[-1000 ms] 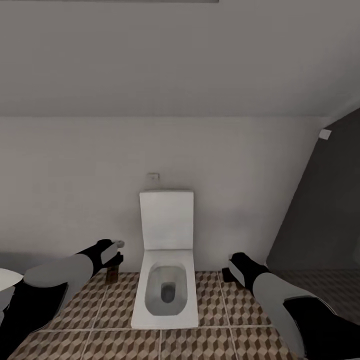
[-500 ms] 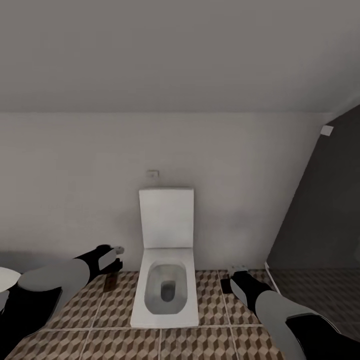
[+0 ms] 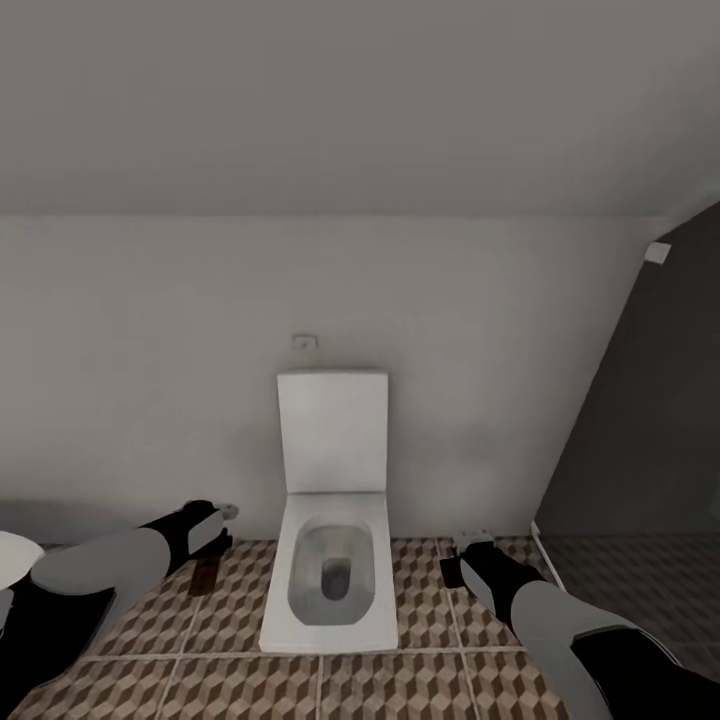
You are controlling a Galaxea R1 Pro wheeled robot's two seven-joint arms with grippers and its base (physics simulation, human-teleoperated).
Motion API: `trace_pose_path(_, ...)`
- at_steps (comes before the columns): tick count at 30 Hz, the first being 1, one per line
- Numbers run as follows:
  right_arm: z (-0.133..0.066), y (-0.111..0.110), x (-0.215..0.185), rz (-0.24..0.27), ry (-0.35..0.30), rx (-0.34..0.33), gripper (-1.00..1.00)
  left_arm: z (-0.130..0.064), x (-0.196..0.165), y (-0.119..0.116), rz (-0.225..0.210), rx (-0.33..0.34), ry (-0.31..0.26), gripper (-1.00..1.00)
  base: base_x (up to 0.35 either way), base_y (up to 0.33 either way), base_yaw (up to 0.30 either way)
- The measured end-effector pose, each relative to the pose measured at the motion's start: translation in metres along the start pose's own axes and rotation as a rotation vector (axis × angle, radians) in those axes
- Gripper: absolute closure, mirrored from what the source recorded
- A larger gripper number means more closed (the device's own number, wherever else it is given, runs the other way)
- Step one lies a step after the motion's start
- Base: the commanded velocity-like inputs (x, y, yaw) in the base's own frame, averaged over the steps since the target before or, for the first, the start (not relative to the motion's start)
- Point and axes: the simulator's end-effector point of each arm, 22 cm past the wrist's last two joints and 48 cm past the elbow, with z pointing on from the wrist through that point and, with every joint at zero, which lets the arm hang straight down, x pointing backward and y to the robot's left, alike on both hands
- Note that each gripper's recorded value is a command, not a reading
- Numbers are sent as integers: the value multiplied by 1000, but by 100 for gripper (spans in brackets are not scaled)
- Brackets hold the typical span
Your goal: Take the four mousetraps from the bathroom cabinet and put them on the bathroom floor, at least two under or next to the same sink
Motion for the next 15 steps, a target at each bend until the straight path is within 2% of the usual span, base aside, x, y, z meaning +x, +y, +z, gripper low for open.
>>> trace_pose_path(7, 10, 2, 5, -1, 0, -1, 100, 12, 11, -2, 7, -3, 7, 100, 0, 0, 0)
trace_pose_path(15, 21, 4, 11, -2, 0, 0, 100, 24, 12, -6, -2, 0, -17, 100, 0, 0, 0)
